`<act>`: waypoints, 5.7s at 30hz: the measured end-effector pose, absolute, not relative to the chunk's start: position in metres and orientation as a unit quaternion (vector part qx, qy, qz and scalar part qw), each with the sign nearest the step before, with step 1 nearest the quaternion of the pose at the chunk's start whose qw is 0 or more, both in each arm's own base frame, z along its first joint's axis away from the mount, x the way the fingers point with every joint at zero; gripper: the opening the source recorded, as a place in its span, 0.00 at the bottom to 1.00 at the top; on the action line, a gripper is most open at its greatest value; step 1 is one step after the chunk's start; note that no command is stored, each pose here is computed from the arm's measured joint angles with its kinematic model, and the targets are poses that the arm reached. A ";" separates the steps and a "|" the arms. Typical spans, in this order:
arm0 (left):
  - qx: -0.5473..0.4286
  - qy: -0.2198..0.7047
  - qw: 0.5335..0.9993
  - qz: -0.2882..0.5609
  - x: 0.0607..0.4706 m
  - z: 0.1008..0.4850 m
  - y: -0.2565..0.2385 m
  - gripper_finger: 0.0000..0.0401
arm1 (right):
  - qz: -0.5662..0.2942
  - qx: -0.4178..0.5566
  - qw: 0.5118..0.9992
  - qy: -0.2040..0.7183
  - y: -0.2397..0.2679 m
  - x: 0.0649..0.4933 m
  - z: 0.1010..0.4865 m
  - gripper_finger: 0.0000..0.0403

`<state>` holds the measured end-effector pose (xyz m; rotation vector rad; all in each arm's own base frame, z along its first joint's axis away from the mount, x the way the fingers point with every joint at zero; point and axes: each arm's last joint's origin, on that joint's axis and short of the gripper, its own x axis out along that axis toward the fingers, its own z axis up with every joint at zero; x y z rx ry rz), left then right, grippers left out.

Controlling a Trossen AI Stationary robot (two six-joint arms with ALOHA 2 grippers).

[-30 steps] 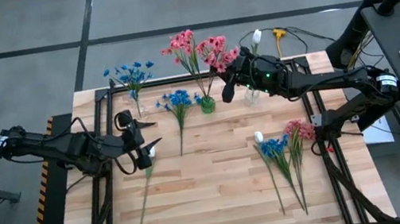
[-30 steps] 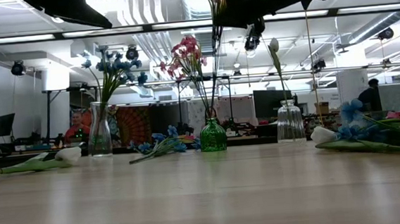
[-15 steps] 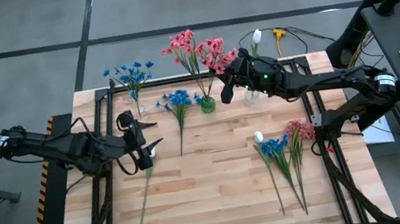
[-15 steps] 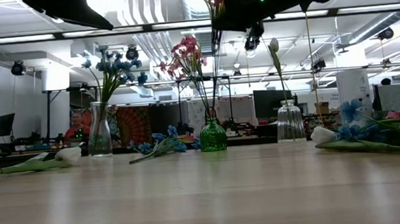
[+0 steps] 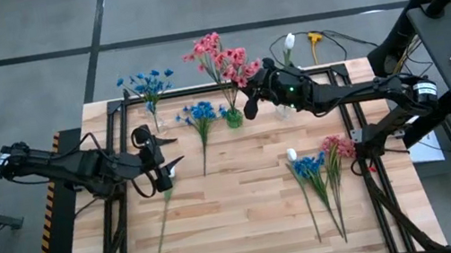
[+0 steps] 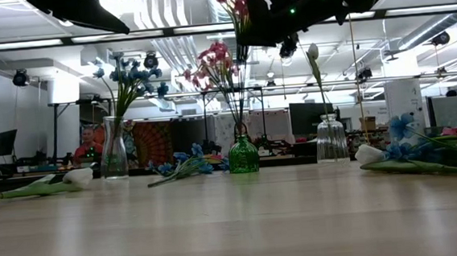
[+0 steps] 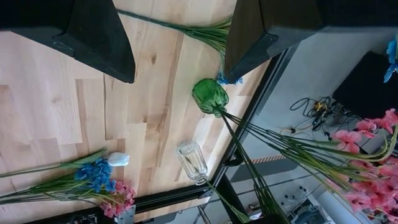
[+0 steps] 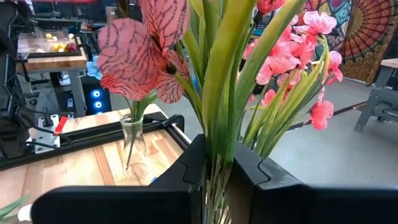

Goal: Sort flowers into vase by color
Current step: Put the left pink flowers into the green vase, then put the bottom blue flowers into the left transparent vase

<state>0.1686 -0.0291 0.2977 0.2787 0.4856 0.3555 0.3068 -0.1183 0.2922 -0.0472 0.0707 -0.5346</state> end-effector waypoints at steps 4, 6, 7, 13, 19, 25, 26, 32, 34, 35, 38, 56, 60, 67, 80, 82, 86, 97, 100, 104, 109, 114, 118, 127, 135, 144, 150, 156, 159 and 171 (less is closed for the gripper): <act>0.137 0.238 0.946 0.175 0.169 0.298 -0.029 0.57 | -0.264 -0.023 0.964 0.038 -0.118 0.307 0.292 0.07; 0.137 0.238 0.946 0.174 0.169 0.298 -0.029 0.57 | -0.264 -0.023 0.963 0.044 -0.118 0.307 0.291 0.07; 0.137 0.238 0.945 0.175 0.169 0.298 -0.029 0.57 | -0.263 -0.022 0.963 0.047 -0.118 0.307 0.290 0.07; 0.137 0.238 0.946 0.174 0.169 0.298 -0.029 0.57 | -0.263 -0.018 0.963 0.051 -0.118 0.307 0.289 0.07; 0.137 0.238 0.946 0.174 0.169 0.298 -0.029 0.57 | -0.264 -0.014 0.963 0.050 -0.118 0.307 0.289 0.07; 0.137 0.238 0.946 0.175 0.169 0.298 -0.029 0.57 | -0.264 -0.014 0.963 0.050 -0.118 0.307 0.289 0.14; 0.137 0.238 0.946 0.174 0.169 0.298 -0.029 0.57 | -0.264 -0.014 0.963 0.050 -0.118 0.307 0.289 0.17; 0.137 0.238 0.946 0.175 0.168 0.298 -0.029 0.57 | -0.264 -0.008 0.963 0.051 -0.118 0.307 0.288 0.32; 0.137 0.238 0.946 0.175 0.168 0.298 -0.029 0.57 | -0.264 -0.007 0.963 0.055 -0.118 0.306 0.288 0.37; 0.137 0.238 0.946 0.175 0.168 0.298 -0.029 0.57 | -0.264 -0.007 0.963 0.057 -0.118 0.306 0.288 0.39; 0.137 0.238 0.946 0.175 0.168 0.298 -0.029 0.57 | -0.264 0.000 0.963 0.059 -0.118 0.305 0.288 0.45; 0.136 0.238 0.946 0.174 0.169 0.298 -0.029 0.57 | -0.266 0.043 0.958 0.101 -0.110 0.286 0.296 0.63; 0.136 0.237 0.946 0.175 0.169 0.298 -0.029 0.57 | -0.264 0.049 0.957 0.112 -0.107 0.283 0.297 0.64; 0.133 0.235 0.947 0.175 0.169 0.298 -0.029 0.57 | -0.262 0.053 0.956 0.117 -0.106 0.283 0.296 0.64; 0.134 0.237 0.946 0.175 0.170 0.297 -0.029 0.57 | -0.263 0.063 0.956 0.114 -0.102 0.274 0.304 0.64; 0.135 0.238 0.946 0.175 0.170 0.297 -0.030 0.57 | -0.263 0.064 0.956 0.113 -0.102 0.274 0.305 0.64; 0.136 0.240 0.945 0.175 0.171 0.296 -0.030 0.57 | -0.263 0.064 0.955 0.118 -0.102 0.273 0.304 0.64; 0.136 0.241 0.945 0.175 0.171 0.296 -0.030 0.57 | -0.264 0.076 0.951 0.140 -0.102 0.273 0.319 0.64; 0.136 0.241 0.945 0.175 0.171 0.296 -0.030 0.57 | -0.267 0.086 0.947 0.159 -0.101 0.272 0.325 0.64; 0.136 0.241 0.945 0.175 0.171 0.296 -0.030 0.57 | -0.270 0.101 0.940 0.184 -0.100 0.269 0.334 0.64; 0.136 0.241 0.945 0.175 0.171 0.296 -0.030 0.57 | -0.272 0.108 0.935 0.202 -0.099 0.266 0.350 0.64; 0.136 0.241 0.945 0.175 0.171 0.296 -0.030 0.57 | -0.273 0.111 0.931 0.217 -0.098 0.262 0.364 0.64; 0.136 0.241 0.945 0.175 0.171 0.296 -0.030 0.57 | -0.276 0.124 0.926 0.227 -0.096 0.258 0.374 0.64; 0.133 0.240 0.945 0.176 0.171 0.296 -0.030 0.57 | -0.280 0.144 0.917 0.244 -0.093 0.250 0.388 0.64; 0.129 0.240 0.946 0.176 0.171 0.296 -0.030 0.57 | -0.279 0.149 0.917 0.241 -0.092 0.246 0.401 0.64; 0.128 0.239 0.946 0.177 0.171 0.296 -0.030 0.57 | -0.277 0.147 0.926 0.210 -0.091 0.243 0.421 0.64; 0.125 0.239 0.946 0.177 0.171 0.296 -0.030 0.57 | -0.273 0.141 0.935 0.174 -0.089 0.237 0.445 0.64; 0.100 0.234 0.950 0.183 0.171 0.296 -0.030 0.57 | -0.271 0.135 0.940 0.158 -0.083 0.222 0.474 0.64; 0.077 0.229 0.952 0.188 0.171 0.296 -0.030 0.57 | -0.274 0.143 0.936 0.169 -0.080 0.213 0.482 0.64; -0.045 0.264 0.951 0.152 0.190 0.278 -0.045 0.57 | -0.293 0.208 0.891 0.278 -0.061 0.172 0.492 0.64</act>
